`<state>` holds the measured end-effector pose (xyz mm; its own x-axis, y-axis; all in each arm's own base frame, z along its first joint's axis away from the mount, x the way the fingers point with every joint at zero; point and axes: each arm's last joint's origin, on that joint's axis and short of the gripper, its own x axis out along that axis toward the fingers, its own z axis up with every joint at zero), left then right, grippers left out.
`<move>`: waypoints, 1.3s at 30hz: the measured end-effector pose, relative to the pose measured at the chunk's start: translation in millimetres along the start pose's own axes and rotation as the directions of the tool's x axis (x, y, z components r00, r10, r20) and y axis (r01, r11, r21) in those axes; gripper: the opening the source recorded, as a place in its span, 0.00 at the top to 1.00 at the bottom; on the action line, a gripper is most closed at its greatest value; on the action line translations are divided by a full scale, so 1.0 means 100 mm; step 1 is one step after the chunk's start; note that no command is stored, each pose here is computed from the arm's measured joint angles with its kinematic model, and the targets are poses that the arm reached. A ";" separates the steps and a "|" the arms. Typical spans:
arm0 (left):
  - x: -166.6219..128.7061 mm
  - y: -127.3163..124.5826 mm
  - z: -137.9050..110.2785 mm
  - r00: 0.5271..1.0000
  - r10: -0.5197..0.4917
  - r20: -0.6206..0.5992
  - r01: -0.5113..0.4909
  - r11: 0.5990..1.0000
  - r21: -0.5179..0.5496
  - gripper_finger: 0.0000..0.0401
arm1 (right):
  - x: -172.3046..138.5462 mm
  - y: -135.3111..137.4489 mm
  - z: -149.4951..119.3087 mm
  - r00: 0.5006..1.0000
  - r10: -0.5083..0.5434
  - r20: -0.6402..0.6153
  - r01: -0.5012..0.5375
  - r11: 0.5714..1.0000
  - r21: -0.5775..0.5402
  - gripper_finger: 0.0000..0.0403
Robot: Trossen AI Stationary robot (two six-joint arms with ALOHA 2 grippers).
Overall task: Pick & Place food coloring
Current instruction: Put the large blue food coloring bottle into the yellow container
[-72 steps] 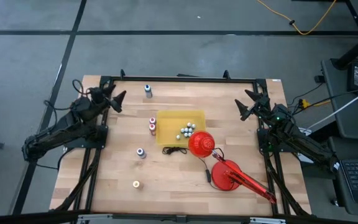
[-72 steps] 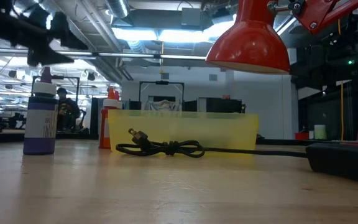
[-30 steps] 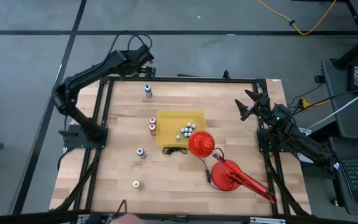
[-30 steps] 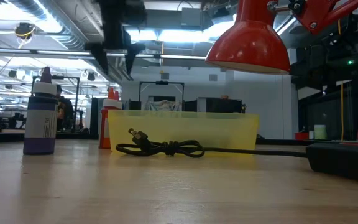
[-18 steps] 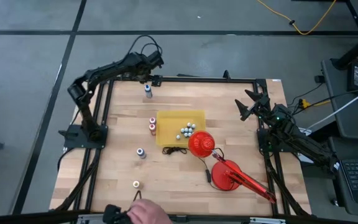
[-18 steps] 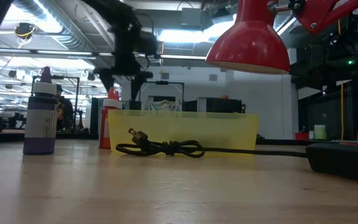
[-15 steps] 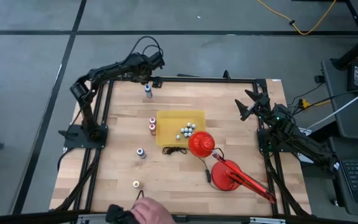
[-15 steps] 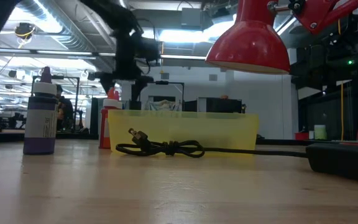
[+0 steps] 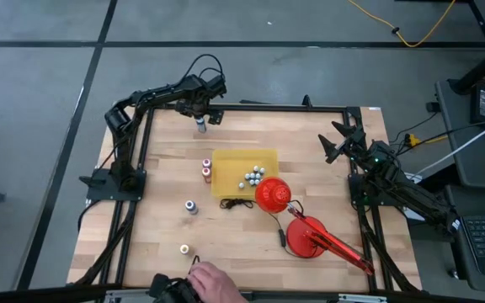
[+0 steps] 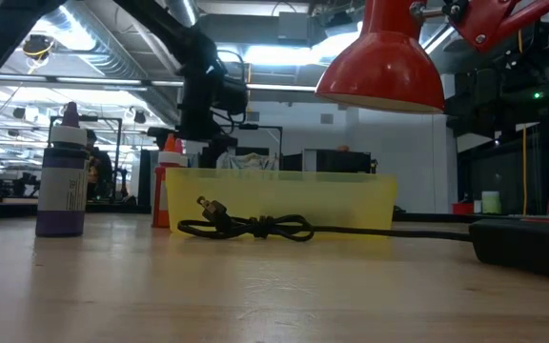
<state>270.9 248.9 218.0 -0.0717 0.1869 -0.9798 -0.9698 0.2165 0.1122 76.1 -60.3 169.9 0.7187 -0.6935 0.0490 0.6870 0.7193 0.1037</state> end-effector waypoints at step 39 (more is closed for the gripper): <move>-0.40 0.04 -0.14 0.995 -0.066 0.074 0.059 0.993 0.102 0.70 | 0.00 0.00 0.00 1.000 0.000 0.000 0.000 1.000 0.000 0.01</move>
<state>267.0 228.7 255.3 0.0104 0.2425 -0.9701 -0.9434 0.3239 0.0708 76.1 -60.3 170.0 0.7187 -0.6936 0.0492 0.6870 0.7192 0.1039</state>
